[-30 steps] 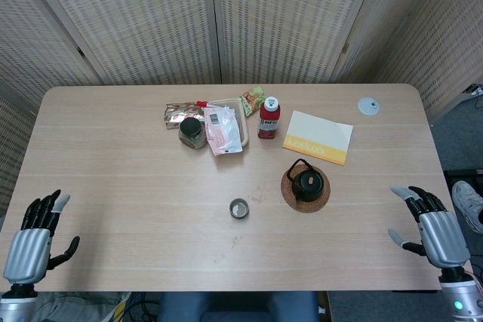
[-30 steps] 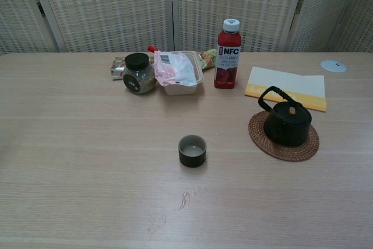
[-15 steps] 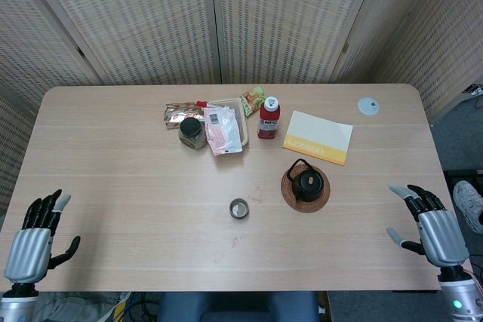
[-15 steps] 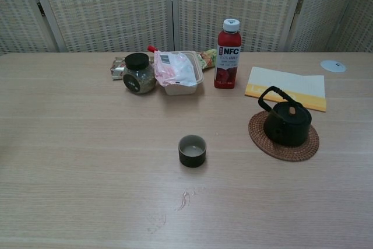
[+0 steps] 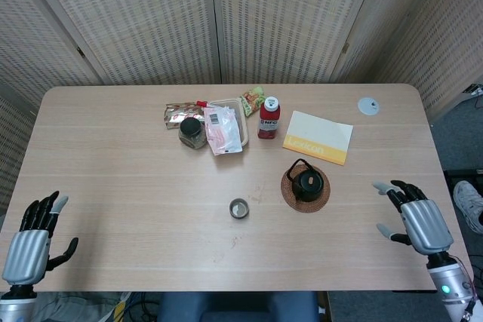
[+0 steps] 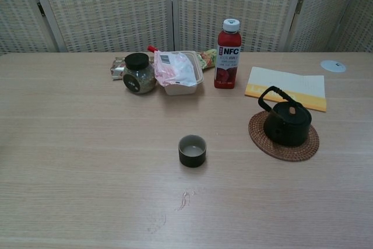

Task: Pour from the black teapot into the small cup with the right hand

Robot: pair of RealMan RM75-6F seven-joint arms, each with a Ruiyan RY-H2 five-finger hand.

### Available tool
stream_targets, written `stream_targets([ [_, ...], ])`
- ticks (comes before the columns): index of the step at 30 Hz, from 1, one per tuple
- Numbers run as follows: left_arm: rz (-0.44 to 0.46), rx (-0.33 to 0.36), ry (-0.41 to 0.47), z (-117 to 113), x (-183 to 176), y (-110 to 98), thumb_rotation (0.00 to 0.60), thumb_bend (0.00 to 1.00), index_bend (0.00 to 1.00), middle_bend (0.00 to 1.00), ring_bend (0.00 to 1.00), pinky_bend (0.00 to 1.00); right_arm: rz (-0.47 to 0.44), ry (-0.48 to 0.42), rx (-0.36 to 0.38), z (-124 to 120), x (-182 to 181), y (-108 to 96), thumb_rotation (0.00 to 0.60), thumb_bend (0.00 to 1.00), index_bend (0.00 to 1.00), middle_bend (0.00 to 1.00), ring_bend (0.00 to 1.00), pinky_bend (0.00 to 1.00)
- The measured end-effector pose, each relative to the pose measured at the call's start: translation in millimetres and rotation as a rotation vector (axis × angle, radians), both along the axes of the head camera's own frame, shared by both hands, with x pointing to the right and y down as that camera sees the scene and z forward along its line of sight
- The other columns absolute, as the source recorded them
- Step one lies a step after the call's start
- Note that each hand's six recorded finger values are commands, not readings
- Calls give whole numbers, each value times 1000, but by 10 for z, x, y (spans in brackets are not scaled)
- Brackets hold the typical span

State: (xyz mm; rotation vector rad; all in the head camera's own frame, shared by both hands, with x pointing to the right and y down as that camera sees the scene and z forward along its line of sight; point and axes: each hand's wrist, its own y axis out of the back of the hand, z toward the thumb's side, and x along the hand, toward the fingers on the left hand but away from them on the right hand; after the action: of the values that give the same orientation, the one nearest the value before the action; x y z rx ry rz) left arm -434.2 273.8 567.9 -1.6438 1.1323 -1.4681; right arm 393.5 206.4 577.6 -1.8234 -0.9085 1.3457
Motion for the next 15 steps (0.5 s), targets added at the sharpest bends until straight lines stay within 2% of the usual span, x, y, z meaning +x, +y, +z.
stream_targets([
  [5, 1, 2, 1, -1, 9, 10, 600, 336, 0, 0, 0, 0, -67, 4, -62, 117, -187, -160, 600, 40, 193, 258, 163, 205],
  [9, 5, 1, 2, -3, 22, 7, 600, 336, 0, 0, 0, 0, -132, -4, -94, 201, -404, -316, 600, 19, 189, 237, 140, 137],
  [15, 5, 6, -2, -13, 26, 7, 600, 336, 0, 0, 0, 0, -235, -6, -136, 335, -757, -533, 600, 14, 189, 228, 122, 110],
])
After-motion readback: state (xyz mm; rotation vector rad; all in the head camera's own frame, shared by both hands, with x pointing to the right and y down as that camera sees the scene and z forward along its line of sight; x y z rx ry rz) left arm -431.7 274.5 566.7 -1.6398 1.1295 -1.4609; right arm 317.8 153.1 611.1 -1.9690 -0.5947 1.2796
